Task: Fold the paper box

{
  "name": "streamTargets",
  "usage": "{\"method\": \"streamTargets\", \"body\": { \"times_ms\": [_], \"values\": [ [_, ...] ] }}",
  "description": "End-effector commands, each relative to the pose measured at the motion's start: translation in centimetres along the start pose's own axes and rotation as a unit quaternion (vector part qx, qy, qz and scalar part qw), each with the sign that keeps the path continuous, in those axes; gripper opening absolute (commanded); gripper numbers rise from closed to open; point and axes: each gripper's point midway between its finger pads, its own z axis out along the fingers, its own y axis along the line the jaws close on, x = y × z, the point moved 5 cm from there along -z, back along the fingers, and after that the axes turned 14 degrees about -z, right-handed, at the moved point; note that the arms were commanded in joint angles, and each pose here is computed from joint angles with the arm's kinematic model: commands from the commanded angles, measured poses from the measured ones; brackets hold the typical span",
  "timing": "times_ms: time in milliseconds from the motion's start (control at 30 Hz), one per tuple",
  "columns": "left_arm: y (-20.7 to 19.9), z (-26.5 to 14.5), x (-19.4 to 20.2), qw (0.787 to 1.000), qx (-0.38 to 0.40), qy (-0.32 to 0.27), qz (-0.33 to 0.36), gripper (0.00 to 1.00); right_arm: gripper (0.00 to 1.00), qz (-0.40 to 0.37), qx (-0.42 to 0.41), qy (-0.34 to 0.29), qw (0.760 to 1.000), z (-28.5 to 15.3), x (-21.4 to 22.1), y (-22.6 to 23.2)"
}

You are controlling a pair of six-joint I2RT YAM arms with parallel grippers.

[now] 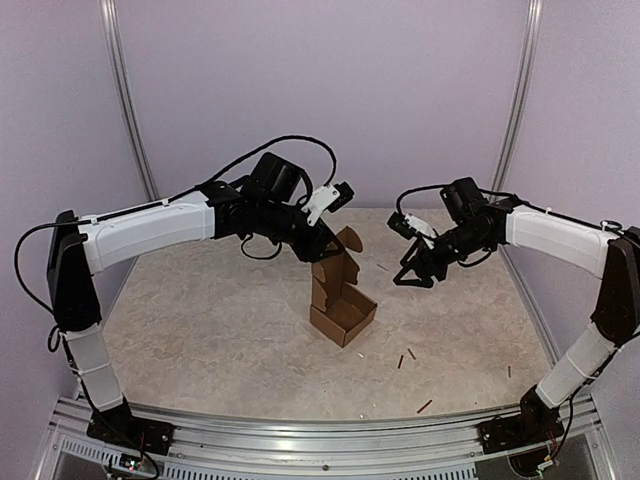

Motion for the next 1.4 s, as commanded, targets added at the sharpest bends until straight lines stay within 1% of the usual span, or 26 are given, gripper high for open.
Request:
{"method": "streamTargets", "body": {
  "times_ms": [0, 133, 300, 333, 433, 467, 533, 567, 600, 700, 767, 800, 867, 900, 967, 1033, 1100, 1167, 1200, 1233, 1300, 1367],
  "values": [
    [-2.0, 1.2, 0.2, 0.998, 0.017, 0.010, 0.059, 0.39, 0.66, 0.006, -0.003, -0.011, 1.000, -1.7, 0.0, 0.4],
    [-3.0, 2.5, 0.6, 0.996, 0.022, 0.017, 0.085, 0.39, 0.66, 0.018, 0.006, -0.006, 1.000, -2.4, 0.8, 0.1],
    [-2.9, 3.0, 0.3, 0.994, 0.007, -0.011, 0.111, 0.39, 0.66, 0.035, 0.019, -0.003, 0.999, -1.4, 1.9, -1.0],
    [-3.0, 2.8, 0.2, 0.993, 0.008, -0.025, 0.118, 0.40, 0.66, 0.038, 0.016, -0.006, 0.999, -1.0, 2.0, -1.2],
    [-3.4, 0.9, -1.5, 0.987, -0.006, -0.093, 0.129, 0.51, 0.63, 0.042, -0.006, -0.012, 0.999, 0.2, 2.3, -1.6],
    [-3.4, 0.3, -1.9, 0.985, -0.018, -0.116, 0.128, 0.54, 0.62, 0.039, -0.009, -0.013, 0.999, 0.3, 2.4, -1.7],
    [-4.0, -3.1, -3.1, 0.975, -0.036, -0.182, 0.120, 0.59, 0.62, 0.029, -0.010, -0.017, 0.999, 0.5, 2.4, -2.0],
    [-4.0, -4.3, -3.1, 0.972, -0.040, -0.205, 0.107, 0.61, 0.62, 0.015, -0.012, -0.021, 1.000, 0.5, 2.4, -2.0],
    [-4.0, -6.6, -3.2, 0.967, -0.047, -0.231, 0.091, 0.63, 0.62, -0.004, -0.014, -0.023, 1.000, 0.5, 2.3, -2.0],
    [-3.1, -9.7, -0.5, 0.968, -0.063, -0.240, 0.035, 0.64, 0.62, -0.083, -0.012, -0.031, 0.996, 0.4, 2.0, -2.0],
    [-2.7, -10.0, 1.9, 0.974, -0.062, -0.219, -0.007, 0.63, 0.63, -0.121, -0.013, -0.040, 0.992, 0.5, 1.7, -2.1],
    [-2.5, -9.6, 3.3, 0.976, -0.065, -0.204, -0.037, 0.61, 0.63, -0.138, -0.013, -0.047, 0.989, 0.5, 1.5, -2.3],
    [-2.8, -9.2, 4.6, 0.974, -0.056, -0.196, -0.100, 0.56, 0.63, -0.154, -0.011, -0.056, 0.986, 0.8, 1.0, -3.0],
    [-3.5, -8.8, 4.9, 0.973, -0.049, -0.195, -0.115, 0.55, 0.64, -0.158, -0.011, -0.063, 0.985, 1.0, 0.6, -3.3],
    [-4.3, -7.8, 5.3, 0.965, -0.077, -0.205, -0.144, 0.56, 0.64, -0.161, -0.015, -0.079, 0.984, 1.4, -0.2, -4.1],
    [-5.4, -6.9, 4.9, 0.960, -0.095, -0.216, -0.151, 0.59, 0.64, -0.162, -0.030, -0.091, 0.982, 2.0, -0.6, -4.2],
    [-6.0, -5.4, 4.7, 0.959, -0.119, -0.208, -0.154, 0.61, 0.64, -0.170, -0.047, -0.096, 0.980, 2.3, -0.9, -3.6],
    [-6.0, -3.2, 4.7, 0.961, -0.144, -0.179, -0.154, 0.61, 0.63, -0.184, -0.058, -0.089, 0.977, 2.5, -1.1, -2.5],
    [-6.0, -2.7, 4.2, 0.959, -0.156, -0.177, -0.157, 0.61, 0.63, -0.190, -0.061, -0.086, 0.976, 2.4, -1.2, -1.8],
    [-5.8, -1.8, 4.5, 0.961, -0.170, -0.159, -0.150, 0.61, 0.63, -0.195, -0.066, -0.086, 0.975, 2.4, -1.3, -1.0],
    [-5.5, -0.5, 4.5, 0.962, -0.188, -0.148, -0.132, 0.61, 0.63, -0.203, -0.075, -0.082, 0.973, 2.2, -1.2, 0.8],
    [-5.0, 0.1, 4.3, 0.961, -0.201, -0.150, -0.114, 0.61, 0.63, -0.211, -0.076, -0.075, 0.972, 1.9, -1.3, 2.5]
  ]
}}
